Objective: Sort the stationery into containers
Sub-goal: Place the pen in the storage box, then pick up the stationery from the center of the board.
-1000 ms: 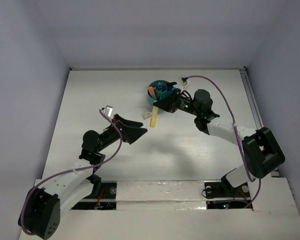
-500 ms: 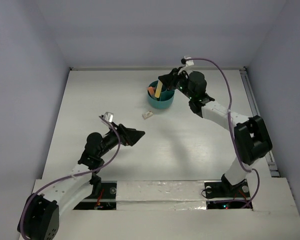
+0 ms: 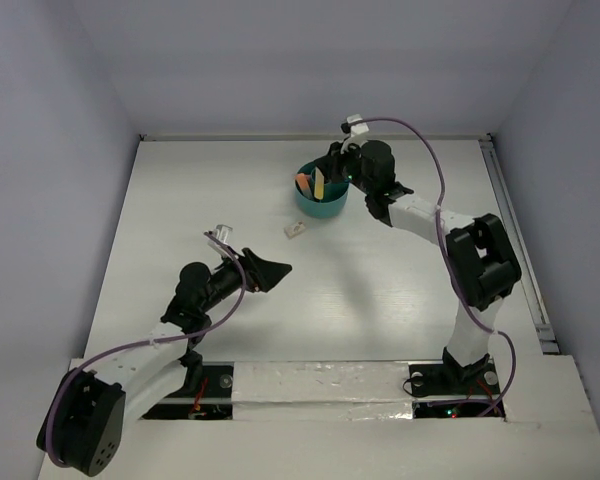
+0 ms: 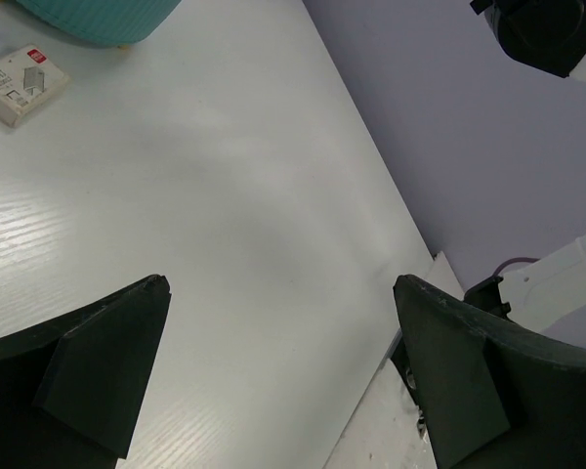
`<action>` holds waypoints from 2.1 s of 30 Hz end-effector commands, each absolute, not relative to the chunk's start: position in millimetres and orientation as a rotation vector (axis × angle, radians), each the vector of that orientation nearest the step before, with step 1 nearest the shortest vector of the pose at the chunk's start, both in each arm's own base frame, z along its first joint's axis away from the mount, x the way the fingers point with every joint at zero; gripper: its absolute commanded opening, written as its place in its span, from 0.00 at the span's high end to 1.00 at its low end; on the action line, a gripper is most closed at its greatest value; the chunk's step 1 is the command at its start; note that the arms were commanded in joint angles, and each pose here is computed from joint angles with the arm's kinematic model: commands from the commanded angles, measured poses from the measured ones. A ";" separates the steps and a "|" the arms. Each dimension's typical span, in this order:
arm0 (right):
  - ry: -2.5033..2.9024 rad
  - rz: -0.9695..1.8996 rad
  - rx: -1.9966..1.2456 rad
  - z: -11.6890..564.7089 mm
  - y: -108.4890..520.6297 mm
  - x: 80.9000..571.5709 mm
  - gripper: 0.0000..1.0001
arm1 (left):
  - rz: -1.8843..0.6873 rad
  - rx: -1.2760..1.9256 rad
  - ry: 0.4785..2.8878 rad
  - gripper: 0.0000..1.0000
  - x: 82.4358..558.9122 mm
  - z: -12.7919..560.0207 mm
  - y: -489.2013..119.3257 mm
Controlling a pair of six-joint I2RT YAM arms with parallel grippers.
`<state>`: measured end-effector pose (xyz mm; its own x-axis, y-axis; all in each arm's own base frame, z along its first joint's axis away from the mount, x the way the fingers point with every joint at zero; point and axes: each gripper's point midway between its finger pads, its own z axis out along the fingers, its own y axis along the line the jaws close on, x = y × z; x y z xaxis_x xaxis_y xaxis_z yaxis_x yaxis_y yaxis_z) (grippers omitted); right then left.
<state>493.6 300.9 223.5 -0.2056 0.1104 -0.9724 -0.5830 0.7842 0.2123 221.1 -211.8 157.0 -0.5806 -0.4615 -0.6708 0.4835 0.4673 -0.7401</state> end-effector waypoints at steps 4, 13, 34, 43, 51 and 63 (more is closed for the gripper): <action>1.552 0.696 -0.453 242.9 315.0 496.9 1.00 | -1.269 0.068 1.729 0.01 223.4 166.7 -214.9; 1.528 0.756 -0.482 232.9 325.2 494.1 1.00 | -1.266 0.070 1.736 0.01 224.3 165.3 -215.5; 1.536 0.779 -0.434 275.2 300.2 448.2 0.27 | -1.092 0.003 1.744 0.01 243.6 177.7 -197.5; 1.636 0.950 -0.272 268.0 271.9 373.5 0.23 | -0.735 -0.106 1.904 0.04 295.0 151.0 -175.1; 1.691 1.055 -0.259 246.7 253.1 309.0 0.12 | -0.492 -0.018 2.048 0.05 329.4 126.5 -219.7; 1.667 1.012 -0.246 249.3 225.2 266.7 0.11 | -0.179 0.105 2.209 0.10 382.9 62.1 -234.0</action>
<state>270.3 227.6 249.4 -0.3737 0.3328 -0.8658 -0.6239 0.6006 0.5001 372.9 -241.9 59.4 -0.6108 -0.0345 -0.7910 0.1604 0.9729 -0.1663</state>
